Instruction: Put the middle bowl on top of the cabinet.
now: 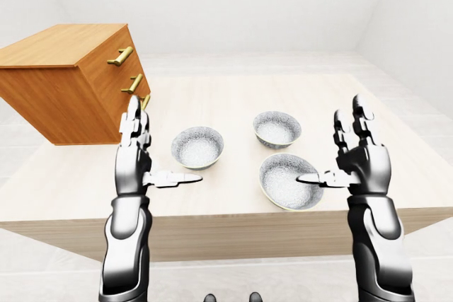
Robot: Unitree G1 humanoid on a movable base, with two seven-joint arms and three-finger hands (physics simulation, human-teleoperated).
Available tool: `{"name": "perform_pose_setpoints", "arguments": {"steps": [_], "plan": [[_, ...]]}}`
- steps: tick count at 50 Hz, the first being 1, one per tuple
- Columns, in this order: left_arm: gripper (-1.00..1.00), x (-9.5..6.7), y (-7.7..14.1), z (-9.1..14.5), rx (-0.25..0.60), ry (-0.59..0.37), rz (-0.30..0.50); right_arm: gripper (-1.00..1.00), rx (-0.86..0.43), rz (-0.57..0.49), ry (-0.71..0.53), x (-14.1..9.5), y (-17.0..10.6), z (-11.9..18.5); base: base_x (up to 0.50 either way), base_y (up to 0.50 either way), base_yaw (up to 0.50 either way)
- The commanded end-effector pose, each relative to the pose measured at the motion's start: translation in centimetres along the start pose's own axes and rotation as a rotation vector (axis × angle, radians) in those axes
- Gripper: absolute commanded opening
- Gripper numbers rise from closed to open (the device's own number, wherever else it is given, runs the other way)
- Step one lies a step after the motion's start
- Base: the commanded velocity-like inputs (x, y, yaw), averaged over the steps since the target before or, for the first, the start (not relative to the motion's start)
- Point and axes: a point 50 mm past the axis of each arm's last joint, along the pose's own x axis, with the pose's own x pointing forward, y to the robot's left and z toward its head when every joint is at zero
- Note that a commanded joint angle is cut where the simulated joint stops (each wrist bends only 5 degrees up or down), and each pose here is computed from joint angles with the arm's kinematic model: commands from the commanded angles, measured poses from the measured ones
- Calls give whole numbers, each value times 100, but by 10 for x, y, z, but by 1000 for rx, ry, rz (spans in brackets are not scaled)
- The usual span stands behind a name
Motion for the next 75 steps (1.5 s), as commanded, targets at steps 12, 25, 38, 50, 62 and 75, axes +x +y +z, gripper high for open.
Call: {"name": "perform_pose_setpoints", "arguments": {"steps": [12, 25, 38, 50, 62, 75], "plan": [[100, 1, 4, 75, 16, -338, 33, 100, -54, 16, -273, -4, -3, 63, 0, 0, 0], [100, -1, 3, 87, -27, -396, 17, 100, -39, 16, -372, -8, -4, 84, 0, 0, 0], [100, -5, 12, 95, -78, -439, 50, 100, -53, 18, -402, -11, -4, 91, 0, 0, 0], [100, -3, 24, 98, -143, -459, 120, 100, -48, 21, -439, -10, -5, 98, 0, 0, 0], [100, -3, 23, 102, -131, -473, 117, 100, -48, 18, -380, -9, -7, 87, 0, 0, 0], [100, -6, 18, 108, -120, -502, 83, 100, -38, -2, -425, -10, -9, 96, 0, 0, 0]]}}
